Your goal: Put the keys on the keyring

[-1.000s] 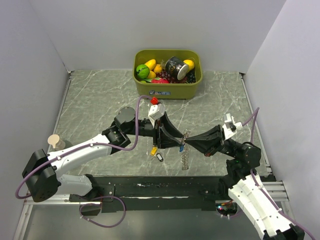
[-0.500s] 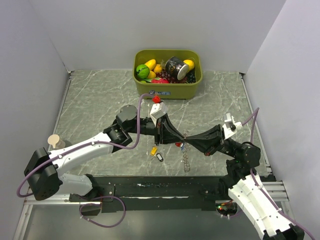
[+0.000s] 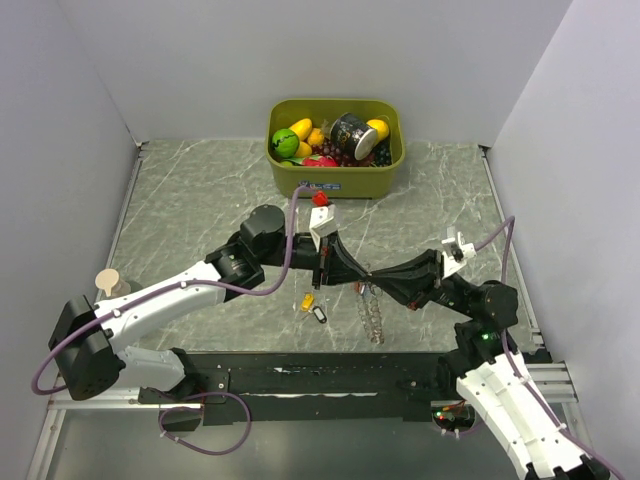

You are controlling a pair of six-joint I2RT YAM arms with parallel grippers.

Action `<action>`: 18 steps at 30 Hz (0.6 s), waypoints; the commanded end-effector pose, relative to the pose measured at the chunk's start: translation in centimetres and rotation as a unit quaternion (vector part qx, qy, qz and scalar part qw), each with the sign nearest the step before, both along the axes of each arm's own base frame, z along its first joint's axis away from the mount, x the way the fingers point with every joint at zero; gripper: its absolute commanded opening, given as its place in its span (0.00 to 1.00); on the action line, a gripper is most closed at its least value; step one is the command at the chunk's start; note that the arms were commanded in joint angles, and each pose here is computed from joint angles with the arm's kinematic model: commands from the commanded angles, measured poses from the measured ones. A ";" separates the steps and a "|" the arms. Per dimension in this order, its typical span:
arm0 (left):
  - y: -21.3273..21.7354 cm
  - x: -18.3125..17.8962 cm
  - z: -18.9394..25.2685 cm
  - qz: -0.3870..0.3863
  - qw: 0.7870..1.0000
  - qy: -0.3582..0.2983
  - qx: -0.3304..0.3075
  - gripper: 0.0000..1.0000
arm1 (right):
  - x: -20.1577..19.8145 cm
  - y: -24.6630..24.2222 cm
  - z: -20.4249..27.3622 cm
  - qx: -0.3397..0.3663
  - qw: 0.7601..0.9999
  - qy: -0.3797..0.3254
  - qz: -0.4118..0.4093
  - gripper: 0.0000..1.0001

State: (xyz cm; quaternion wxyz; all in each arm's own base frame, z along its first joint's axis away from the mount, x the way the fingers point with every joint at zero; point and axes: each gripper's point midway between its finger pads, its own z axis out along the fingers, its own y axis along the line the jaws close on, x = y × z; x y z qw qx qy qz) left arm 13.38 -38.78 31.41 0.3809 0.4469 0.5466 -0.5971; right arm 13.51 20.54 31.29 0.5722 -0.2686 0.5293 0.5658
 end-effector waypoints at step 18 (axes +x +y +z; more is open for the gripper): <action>1.1 3.2 -1.8 0.134 0.978 -0.081 0.137 0.01 | 1.2 -1.6 0.0 -0.125 0.986 -0.069 -0.084 0.69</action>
